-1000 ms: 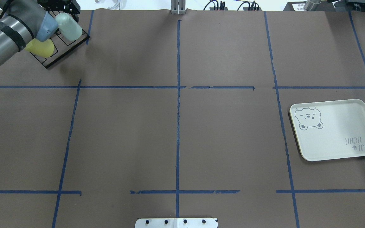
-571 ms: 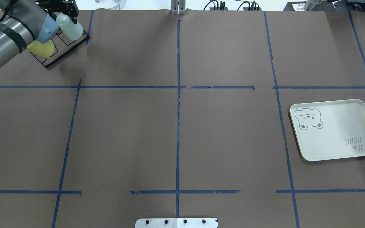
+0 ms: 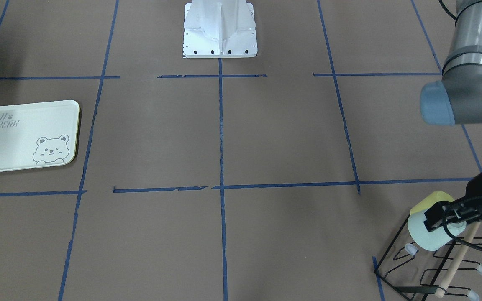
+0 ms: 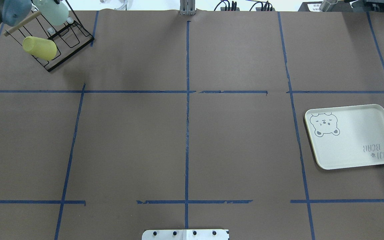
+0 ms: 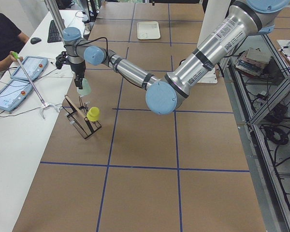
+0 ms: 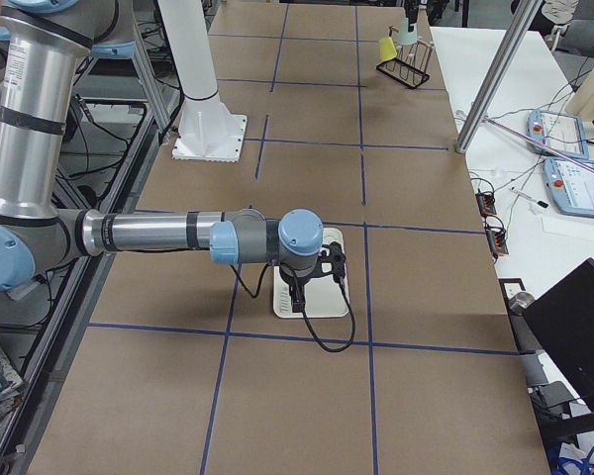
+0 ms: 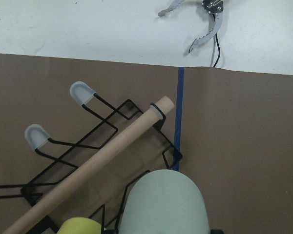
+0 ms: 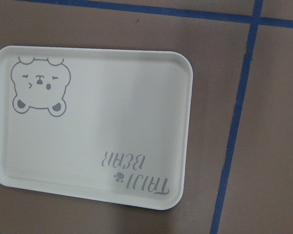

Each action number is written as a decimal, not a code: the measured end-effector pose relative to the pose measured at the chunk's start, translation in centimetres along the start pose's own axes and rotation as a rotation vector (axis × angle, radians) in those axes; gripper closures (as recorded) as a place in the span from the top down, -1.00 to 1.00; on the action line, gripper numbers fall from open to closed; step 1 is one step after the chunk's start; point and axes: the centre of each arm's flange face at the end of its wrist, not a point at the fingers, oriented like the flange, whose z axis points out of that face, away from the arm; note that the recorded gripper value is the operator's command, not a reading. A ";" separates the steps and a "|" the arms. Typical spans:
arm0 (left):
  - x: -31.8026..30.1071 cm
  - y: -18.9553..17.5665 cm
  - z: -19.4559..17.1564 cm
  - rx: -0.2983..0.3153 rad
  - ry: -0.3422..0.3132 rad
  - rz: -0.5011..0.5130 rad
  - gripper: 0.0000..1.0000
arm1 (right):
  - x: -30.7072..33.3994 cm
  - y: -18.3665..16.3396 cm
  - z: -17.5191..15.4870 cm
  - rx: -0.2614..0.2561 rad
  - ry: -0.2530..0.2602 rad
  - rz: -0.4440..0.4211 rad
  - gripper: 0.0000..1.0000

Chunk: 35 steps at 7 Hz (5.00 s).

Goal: Left arm grabs green cup and hands to right arm on tray

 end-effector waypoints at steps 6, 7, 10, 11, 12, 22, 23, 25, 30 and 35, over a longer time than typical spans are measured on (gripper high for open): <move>20.1 22.9 -1.1 -0.117 0.306 -0.239 -0.94 | -18.3 -6.5 4.5 0.126 -0.184 -0.103 1.00; 22.7 26.0 -0.8 -0.150 0.405 -0.287 -0.89 | -23.7 -8.1 4.7 0.144 -0.262 -0.043 1.00; 27.0 31.3 -0.3 -0.177 0.718 -0.383 -0.88 | -38.9 -9.1 4.2 0.164 -0.559 0.072 1.00; 27.3 32.1 -0.3 -0.179 0.839 -0.402 -0.89 | -42.2 -8.4 4.0 0.164 -0.663 0.106 1.00; 26.9 32.6 -0.1 -0.186 0.952 -0.415 -0.89 | -44.3 -7.1 3.9 0.157 -0.774 0.146 1.00; 20.8 41.6 4.1 -0.563 1.472 -0.417 -0.88 | -53.5 -3.7 2.4 0.118 -1.224 0.210 0.99; 20.8 41.8 4.2 -0.562 1.480 -0.422 -0.86 | -54.0 -3.4 2.6 0.110 -1.233 0.211 0.97; 21.0 42.0 4.3 -0.560 1.489 -0.432 -0.83 | -55.3 -2.8 2.8 0.097 -1.255 0.210 0.33; 21.0 42.4 4.2 -0.565 1.492 -0.432 0.99 | -56.2 -2.3 3.9 0.098 -1.270 0.243 -1.00; 17.5 40.9 5.5 -0.472 1.475 -0.489 1.00 | -55.6 -2.3 4.1 0.096 -1.260 0.255 -1.00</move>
